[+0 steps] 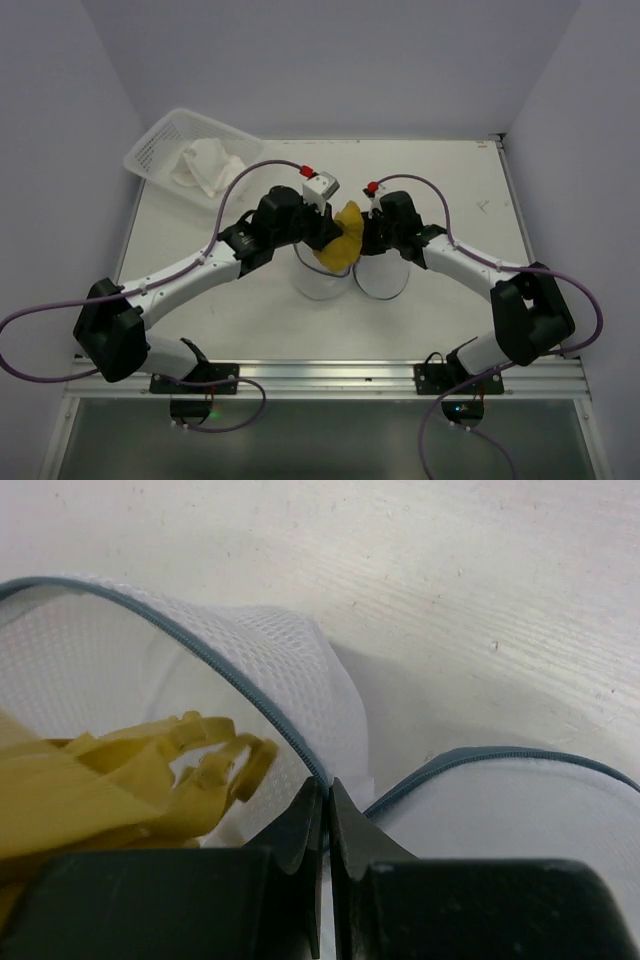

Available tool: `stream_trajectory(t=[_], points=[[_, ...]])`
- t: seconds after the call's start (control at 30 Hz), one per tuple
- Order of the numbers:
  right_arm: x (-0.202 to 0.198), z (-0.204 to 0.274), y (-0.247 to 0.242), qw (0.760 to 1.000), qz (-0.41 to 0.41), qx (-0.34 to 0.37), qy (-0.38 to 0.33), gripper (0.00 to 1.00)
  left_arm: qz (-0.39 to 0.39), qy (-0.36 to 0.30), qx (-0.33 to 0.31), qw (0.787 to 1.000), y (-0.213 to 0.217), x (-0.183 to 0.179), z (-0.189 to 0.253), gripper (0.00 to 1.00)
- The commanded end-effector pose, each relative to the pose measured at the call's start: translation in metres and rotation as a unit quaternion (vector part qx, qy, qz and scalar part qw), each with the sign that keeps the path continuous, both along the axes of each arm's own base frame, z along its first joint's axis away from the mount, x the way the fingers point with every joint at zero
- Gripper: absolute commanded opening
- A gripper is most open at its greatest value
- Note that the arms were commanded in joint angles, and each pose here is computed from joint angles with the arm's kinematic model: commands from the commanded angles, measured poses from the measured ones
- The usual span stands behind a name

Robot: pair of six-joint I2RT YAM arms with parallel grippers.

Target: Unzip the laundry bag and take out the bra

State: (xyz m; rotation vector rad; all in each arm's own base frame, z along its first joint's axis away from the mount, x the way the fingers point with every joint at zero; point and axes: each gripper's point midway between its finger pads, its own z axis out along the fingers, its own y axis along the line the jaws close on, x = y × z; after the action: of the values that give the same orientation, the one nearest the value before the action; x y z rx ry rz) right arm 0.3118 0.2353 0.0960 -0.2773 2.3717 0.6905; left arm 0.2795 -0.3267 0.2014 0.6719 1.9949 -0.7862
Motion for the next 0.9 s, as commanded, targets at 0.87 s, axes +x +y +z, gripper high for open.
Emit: stream_trajectory(t=[0.87], points=[[0.006, 0.000, 0.004, 1.000, 0.006, -0.015, 0.005, 0.00, 0.430, -0.032, 0.026, 0.902, 0.326, 0.271, 0.021, 0.02]])
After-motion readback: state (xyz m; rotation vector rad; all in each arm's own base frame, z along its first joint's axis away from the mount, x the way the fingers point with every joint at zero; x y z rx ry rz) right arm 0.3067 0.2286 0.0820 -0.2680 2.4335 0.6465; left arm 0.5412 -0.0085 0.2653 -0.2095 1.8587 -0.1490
